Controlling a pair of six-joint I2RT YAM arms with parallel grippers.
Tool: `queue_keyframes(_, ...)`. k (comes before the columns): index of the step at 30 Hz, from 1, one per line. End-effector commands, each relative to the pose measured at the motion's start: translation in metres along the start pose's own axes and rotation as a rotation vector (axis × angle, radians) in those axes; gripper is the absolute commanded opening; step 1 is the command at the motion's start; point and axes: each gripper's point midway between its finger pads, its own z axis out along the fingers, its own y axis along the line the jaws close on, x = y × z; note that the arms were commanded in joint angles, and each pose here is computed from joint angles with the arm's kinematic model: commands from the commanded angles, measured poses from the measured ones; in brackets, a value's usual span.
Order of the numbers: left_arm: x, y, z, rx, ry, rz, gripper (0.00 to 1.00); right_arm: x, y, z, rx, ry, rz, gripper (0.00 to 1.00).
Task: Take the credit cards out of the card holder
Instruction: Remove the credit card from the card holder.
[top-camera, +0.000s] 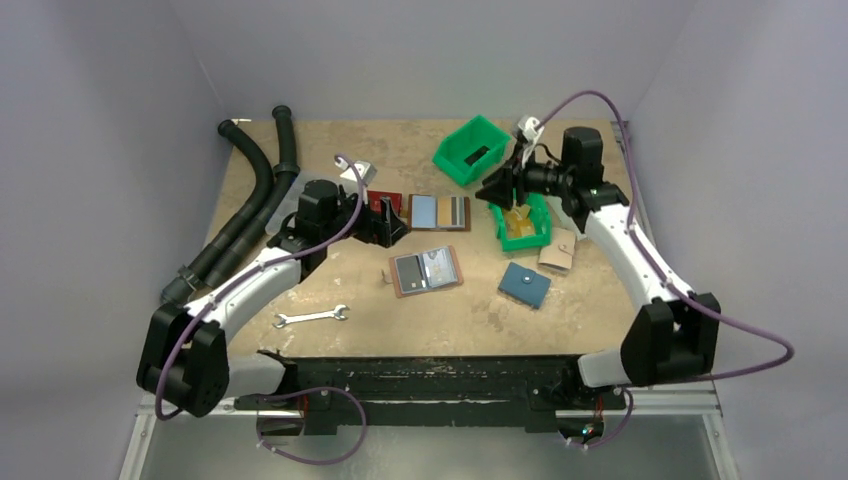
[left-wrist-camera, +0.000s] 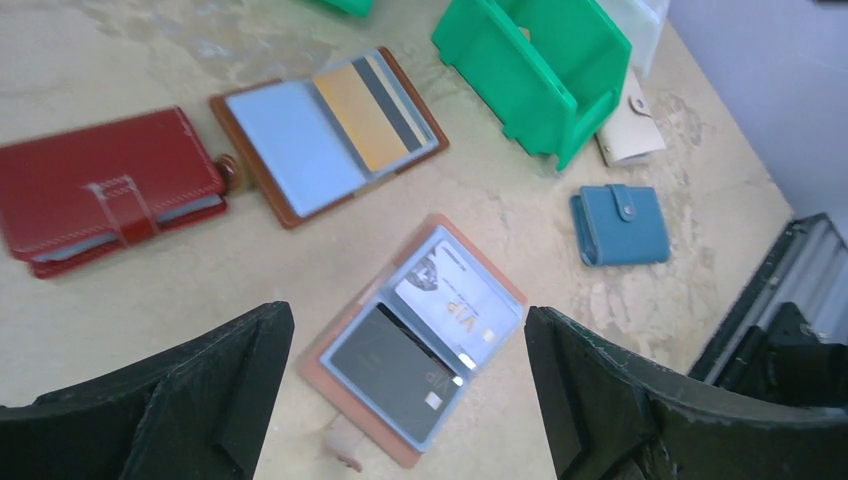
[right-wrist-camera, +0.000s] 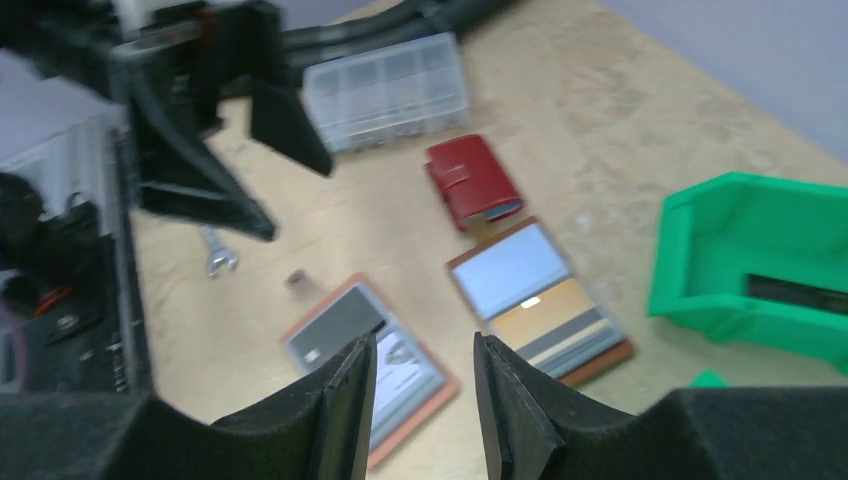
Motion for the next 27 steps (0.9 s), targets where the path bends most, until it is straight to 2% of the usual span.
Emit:
queue_keyframes(1, 0.001, -0.023, 0.013, 0.129, 0.033, -0.169, 0.90, 0.024, 0.045, -0.009, -0.155, -0.041, 0.065, 0.47)
queue_keyframes(4, 0.016, -0.039, 0.016, 0.201, 0.060, -0.322, 0.84, 0.034, 0.062, -0.013, -0.183, -0.109, 0.166, 0.46)
queue_keyframes(6, 0.027, -0.045, 0.014, 0.200, 0.070, -0.362, 0.81, 0.039, 0.064, -0.010, -0.187, -0.114, 0.223, 0.46)
queue_keyframes(11, 0.048, -0.039, 0.002, 0.055, 0.061, -0.403, 0.81, 0.068, 0.064, 0.017, -0.201, -0.037, 0.333, 0.47)
queue_keyframes(17, 0.069, -0.023, -0.013, -0.102, 0.019, -0.521, 0.80, 0.091, 0.081, 0.046, -0.222, 0.042, 0.357, 0.48)
queue_keyframes(22, 0.089, -0.029, -0.011, -0.153, 0.023, -0.547, 0.79, 0.105, 0.078, 0.059, -0.190, 0.089, 0.402, 0.48)
queue_keyframes(27, 0.097, -0.038, -0.008, -0.096, -0.006, -0.494, 0.70, 0.109, 0.083, 0.065, -0.196, 0.098, 0.418, 0.49)
